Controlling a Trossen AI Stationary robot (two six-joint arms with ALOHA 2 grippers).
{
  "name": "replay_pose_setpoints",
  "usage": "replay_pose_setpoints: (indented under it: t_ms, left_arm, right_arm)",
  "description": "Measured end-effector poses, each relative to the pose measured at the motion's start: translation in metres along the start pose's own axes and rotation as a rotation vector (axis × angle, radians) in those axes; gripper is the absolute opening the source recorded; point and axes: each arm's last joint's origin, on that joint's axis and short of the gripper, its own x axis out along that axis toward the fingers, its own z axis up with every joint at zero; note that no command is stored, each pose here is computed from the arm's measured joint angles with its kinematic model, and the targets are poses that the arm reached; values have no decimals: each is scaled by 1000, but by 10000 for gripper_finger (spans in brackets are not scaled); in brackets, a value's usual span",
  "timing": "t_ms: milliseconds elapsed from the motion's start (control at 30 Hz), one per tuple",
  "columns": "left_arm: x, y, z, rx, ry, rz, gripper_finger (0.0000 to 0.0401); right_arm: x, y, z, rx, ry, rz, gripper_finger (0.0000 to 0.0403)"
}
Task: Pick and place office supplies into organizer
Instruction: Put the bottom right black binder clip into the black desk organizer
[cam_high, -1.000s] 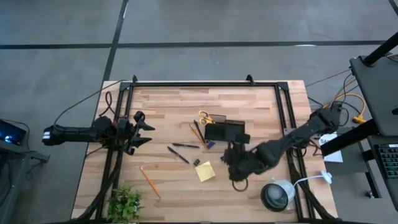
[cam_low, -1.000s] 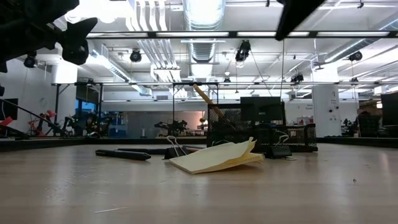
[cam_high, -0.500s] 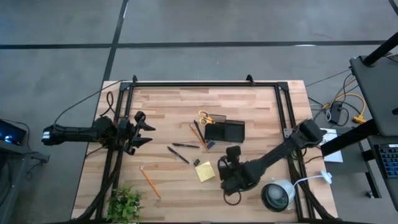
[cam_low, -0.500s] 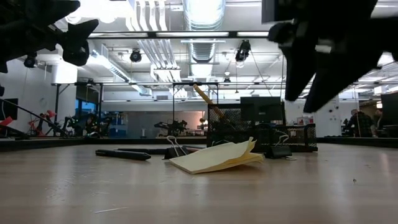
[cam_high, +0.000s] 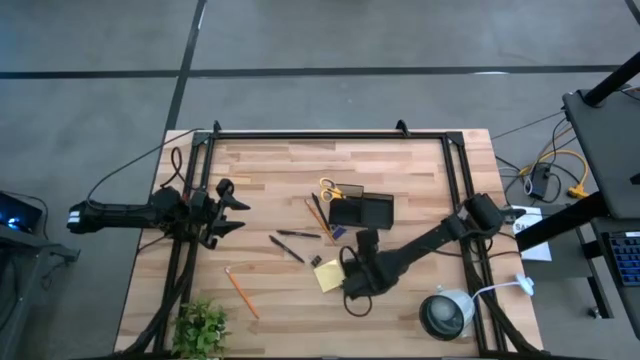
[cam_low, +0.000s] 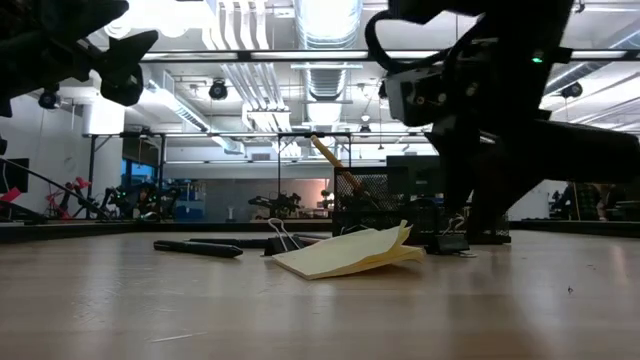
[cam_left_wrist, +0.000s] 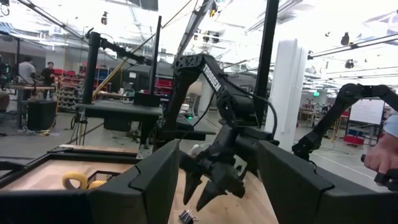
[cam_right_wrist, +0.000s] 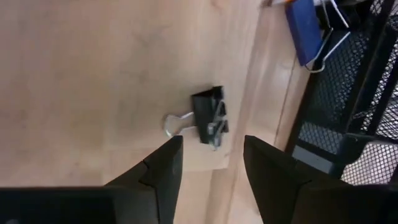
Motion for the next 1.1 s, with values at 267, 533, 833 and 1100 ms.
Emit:
replay_pose_setpoints:
  t_ms: [267,533,833,1100]
  left_arm:
    - [0,0,0,0,1,0,201]
    - [0,0,0,0,1,0,201]
    - [0,0,0,0,1,0,201]
    - [0,0,0,0,1,0,201]
  right_arm:
    - [9,-15,3,-43,46,96,128]
    - [13,-20,8,-75,30,166,86]
    - [18,-30,9,-58,37,167,19]
    - [3,-51,11,58,38,172,8]
